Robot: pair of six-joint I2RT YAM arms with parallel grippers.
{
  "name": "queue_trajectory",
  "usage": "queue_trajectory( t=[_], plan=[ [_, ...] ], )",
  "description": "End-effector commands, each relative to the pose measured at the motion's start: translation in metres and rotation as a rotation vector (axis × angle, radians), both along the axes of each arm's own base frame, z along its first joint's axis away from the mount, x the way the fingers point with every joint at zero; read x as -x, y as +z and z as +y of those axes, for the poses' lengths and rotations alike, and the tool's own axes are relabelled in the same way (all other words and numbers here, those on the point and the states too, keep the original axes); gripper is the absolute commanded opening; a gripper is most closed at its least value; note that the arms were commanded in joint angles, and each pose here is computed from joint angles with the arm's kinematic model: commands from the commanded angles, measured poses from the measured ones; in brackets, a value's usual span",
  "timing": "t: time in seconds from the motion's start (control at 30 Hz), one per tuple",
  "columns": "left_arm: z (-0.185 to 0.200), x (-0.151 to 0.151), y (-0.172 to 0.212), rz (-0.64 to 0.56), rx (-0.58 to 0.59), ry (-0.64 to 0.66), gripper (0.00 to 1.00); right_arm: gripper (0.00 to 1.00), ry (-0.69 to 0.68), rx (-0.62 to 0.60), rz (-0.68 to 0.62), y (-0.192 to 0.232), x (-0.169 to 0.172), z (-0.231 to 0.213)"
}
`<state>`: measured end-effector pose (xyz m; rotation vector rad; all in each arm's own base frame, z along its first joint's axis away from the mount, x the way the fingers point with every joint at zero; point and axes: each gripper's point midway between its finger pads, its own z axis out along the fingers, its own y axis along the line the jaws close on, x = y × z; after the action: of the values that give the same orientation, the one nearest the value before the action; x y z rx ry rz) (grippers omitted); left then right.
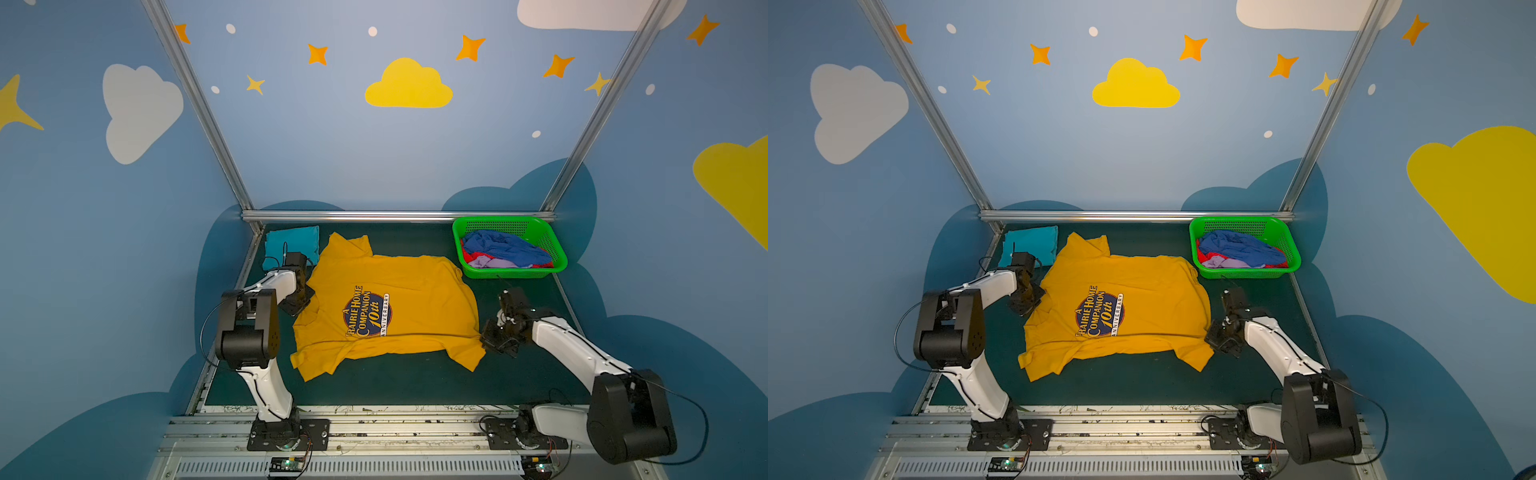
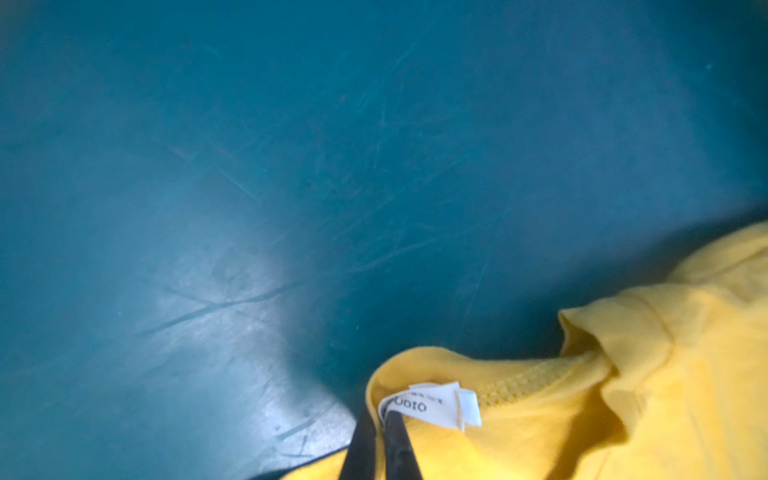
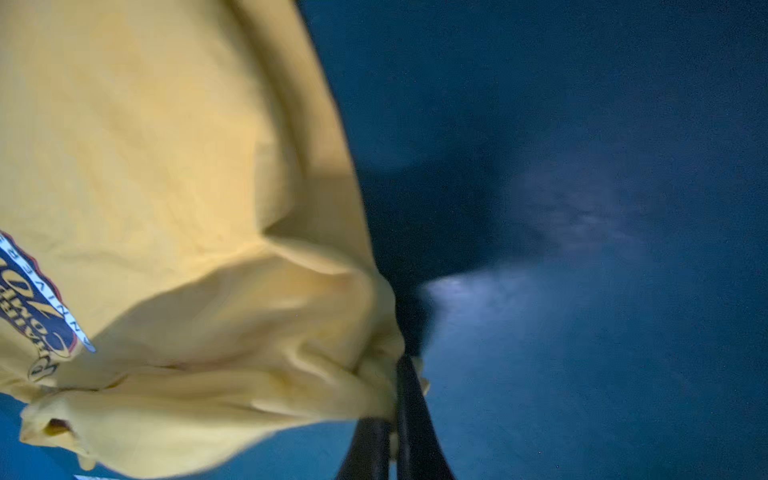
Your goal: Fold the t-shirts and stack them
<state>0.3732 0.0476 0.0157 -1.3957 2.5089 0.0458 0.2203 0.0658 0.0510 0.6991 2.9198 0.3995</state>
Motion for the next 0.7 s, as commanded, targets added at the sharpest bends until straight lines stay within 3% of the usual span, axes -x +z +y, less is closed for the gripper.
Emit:
queue_trajectory(
  t=[0.0,0.07,0.1,0.17,0.23,0.33,0.37,0.4,0.5,0.57,0.63,0.67],
  plan=[
    [0.006,0.013,-0.032,0.074,0.026,0.034,0.07,0.0,-0.002,0.062,0.048,0.009,0.011,-0.029],
    [0.006,0.012,-0.033,0.072,0.038,0.036,0.07,0.0,-0.046,0.069,0.076,0.01,0.012,-0.039],
    [0.005,0.011,-0.032,0.068,0.044,0.031,0.07,0.11,-0.061,0.065,0.095,0.011,0.013,-0.041],
    [-0.001,0.006,-0.025,0.038,0.07,0.014,0.08,0.45,-0.037,0.05,0.104,0.015,0.012,-0.036],
    [-0.008,0.003,-0.011,0.001,0.079,-0.008,0.12,0.55,0.007,0.044,0.102,0.021,0.014,-0.026],
    [-0.02,0.0,0.021,-0.058,0.08,-0.051,0.52,0.64,0.1,0.115,0.09,0.036,0.026,-0.011],
    [-0.023,0.002,0.034,-0.078,0.075,-0.063,0.66,0.65,0.129,0.141,0.086,0.04,0.033,-0.006],
    [-0.026,0.004,0.046,-0.096,0.069,-0.071,0.72,0.65,0.152,0.16,0.081,0.042,0.038,-0.002],
    [-0.034,0.019,0.086,-0.162,0.038,-0.095,0.77,0.57,0.21,0.175,0.091,0.038,0.061,0.014],
    [-0.041,0.033,0.108,-0.206,0.025,-0.118,0.74,0.47,0.238,0.168,0.108,0.027,0.076,0.023],
    [-0.051,0.05,0.122,-0.244,0.023,-0.149,0.63,0.31,0.254,0.162,0.128,0.013,0.087,0.029],
    [-0.057,0.062,0.123,-0.249,0.025,-0.16,0.53,0.25,0.257,0.155,0.136,0.007,0.09,0.032]
  ],
)
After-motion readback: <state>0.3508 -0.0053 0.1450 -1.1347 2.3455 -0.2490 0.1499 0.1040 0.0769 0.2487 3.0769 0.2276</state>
